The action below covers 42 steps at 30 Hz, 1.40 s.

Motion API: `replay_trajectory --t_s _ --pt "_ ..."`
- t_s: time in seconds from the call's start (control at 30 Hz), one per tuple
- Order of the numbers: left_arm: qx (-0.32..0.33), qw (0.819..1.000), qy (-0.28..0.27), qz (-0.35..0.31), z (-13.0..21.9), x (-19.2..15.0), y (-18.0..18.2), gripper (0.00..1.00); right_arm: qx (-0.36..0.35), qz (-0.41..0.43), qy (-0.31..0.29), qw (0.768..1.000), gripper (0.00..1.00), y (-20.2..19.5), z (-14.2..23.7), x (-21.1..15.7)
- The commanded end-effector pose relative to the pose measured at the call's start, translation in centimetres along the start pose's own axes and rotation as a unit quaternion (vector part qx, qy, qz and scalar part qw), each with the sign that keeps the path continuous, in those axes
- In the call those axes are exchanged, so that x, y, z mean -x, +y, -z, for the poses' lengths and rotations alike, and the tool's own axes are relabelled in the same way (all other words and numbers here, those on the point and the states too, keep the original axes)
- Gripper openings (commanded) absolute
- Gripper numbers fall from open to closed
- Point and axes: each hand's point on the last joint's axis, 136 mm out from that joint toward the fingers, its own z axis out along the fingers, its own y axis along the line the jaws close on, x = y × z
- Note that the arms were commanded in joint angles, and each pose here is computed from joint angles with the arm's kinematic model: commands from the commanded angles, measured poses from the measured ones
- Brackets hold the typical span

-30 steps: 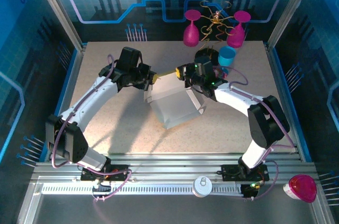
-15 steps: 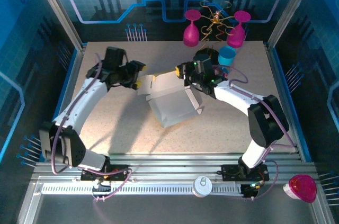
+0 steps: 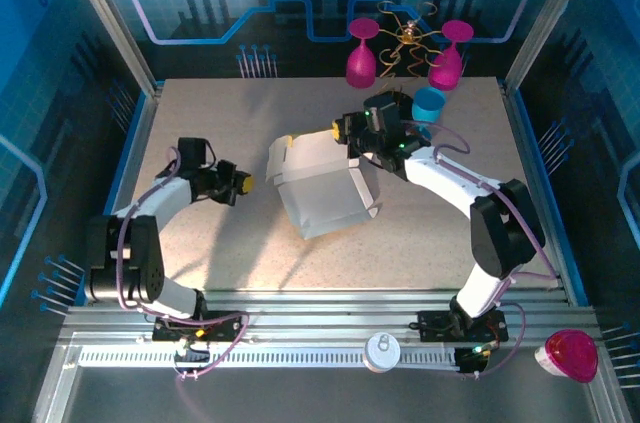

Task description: Fold the paper box

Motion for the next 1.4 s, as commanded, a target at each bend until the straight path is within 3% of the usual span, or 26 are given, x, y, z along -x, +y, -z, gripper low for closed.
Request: replay_trajectory --t_s 0.0,0.27,0.57,0.83,1.03,1.37 --pt "-0.051 0.997 0.05 -0.014 -1.3 -1.4 -1.7 0.0 0.021 -0.014 -0.01 1.0 0.0 2.1 0.8 0.4" --pt "-0.049 0.996 0.074 -0.015 -3.8 -2.0 -0.7 0.01 0.033 -0.026 -0.012 0.999 0.0 2.9 0.7 0.9" --pt "-0.135 0.987 0.085 0.012 -4.3 -1.8 -2.5 0.12 0.042 -0.041 -0.012 0.998 0.0 3.7 1.2 1.7" --pt "-0.159 0.984 0.082 -0.005 -3.0 -2.6 -3.2 0.27 0.047 -0.06 -0.019 0.997 0.0 4.2 2.1 2.1" --pt "-0.168 0.982 0.089 0.0 -3.0 -2.9 -2.6 0.33 0.051 -0.063 -0.018 0.997 0.0 4.6 2.2 2.4" --pt "-0.198 0.974 0.109 -0.009 -3.8 -4.1 -4.5 0.41 0.057 -0.074 -0.017 0.996 0.0 4.8 2.1 2.6"
